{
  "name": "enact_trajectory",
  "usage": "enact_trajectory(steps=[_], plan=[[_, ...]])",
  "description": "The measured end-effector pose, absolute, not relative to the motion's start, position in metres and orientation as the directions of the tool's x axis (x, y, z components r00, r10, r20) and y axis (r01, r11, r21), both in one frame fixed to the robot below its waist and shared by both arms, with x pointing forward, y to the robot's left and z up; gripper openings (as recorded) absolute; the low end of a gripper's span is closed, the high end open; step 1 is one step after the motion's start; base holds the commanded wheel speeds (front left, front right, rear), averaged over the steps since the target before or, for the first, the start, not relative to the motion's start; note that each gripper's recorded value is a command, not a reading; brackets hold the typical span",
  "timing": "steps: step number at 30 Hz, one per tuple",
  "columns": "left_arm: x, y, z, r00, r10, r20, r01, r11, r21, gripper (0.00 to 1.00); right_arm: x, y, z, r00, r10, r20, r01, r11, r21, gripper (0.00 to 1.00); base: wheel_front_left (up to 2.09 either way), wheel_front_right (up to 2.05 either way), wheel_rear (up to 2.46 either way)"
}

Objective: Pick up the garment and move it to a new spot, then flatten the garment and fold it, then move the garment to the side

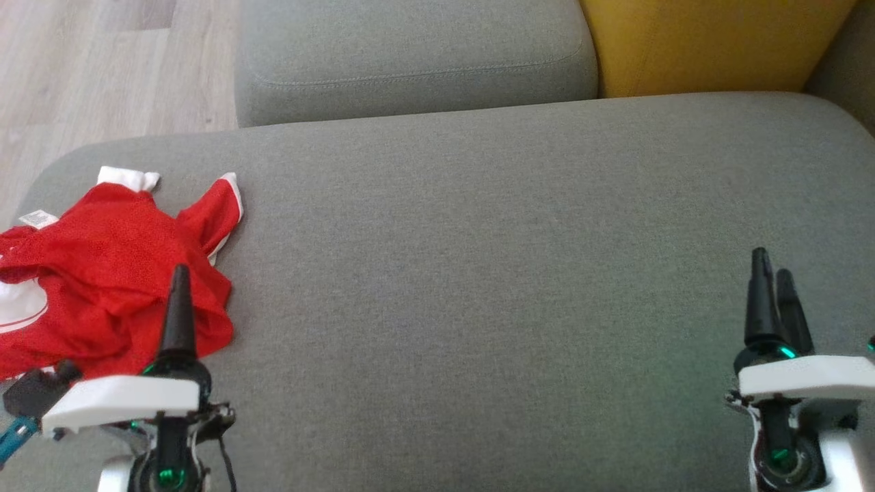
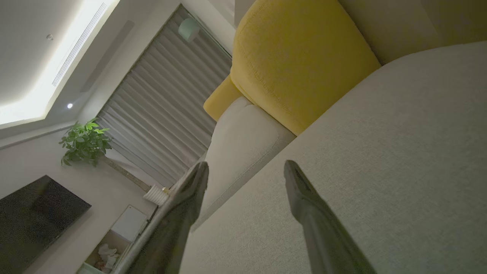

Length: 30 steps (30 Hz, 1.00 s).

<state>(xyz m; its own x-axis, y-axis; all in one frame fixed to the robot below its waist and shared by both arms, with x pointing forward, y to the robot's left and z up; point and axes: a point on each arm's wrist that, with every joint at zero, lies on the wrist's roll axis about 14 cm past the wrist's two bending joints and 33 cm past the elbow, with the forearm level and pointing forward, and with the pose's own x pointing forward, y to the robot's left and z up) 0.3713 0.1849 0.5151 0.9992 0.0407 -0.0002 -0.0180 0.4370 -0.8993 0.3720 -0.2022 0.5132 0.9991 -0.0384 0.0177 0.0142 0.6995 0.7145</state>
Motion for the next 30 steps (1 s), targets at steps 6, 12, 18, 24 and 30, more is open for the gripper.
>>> enact_trajectory(steps=[6, 12, 18, 24, 30], plan=[[0.372, 0.168, 0.523, 1.0, -0.005, 0.027, 0.025, 0.558, -0.83, 1.0, 0.373, -0.191, 0.517, 0.999, -0.002, 0.032, -0.018, 0.785, 0.619, 1.0, 0.0, 0.0, 0.0], [0.372, 0.152, 0.527, 0.998, -0.049, 0.041, 0.063, 0.645, -0.761, 1.0, 0.372, -0.184, 0.517, 0.999, 0.022, 0.037, -0.038, 0.839, 0.543, 1.0, 0.0, 0.0, 0.0], [0.371, 0.138, 0.527, 0.996, -0.079, 0.044, 0.088, 0.744, -0.663, 1.0, 0.371, -0.18, 0.518, 0.998, 0.035, 0.043, -0.051, 0.886, 0.461, 1.0, 0.0, 0.0, 0.0], [0.369, 0.128, 0.528, 0.994, -0.101, 0.049, 0.111, 0.823, -0.556, 1.0, 0.371, -0.175, 0.516, 0.998, 0.054, 0.04, -0.065, 0.927, 0.369, 1.0, 0.0, 0.0, 0.0], [0.366, 0.121, 0.526, 0.992, -0.119, 0.042, 0.126, 0.904, -0.409, 1.0, 0.37, -0.173, 0.511, 0.998, 0.062, 0.031, -0.069, 0.956, 0.284, 1.0, 0.0, 0.0, 0.0]])
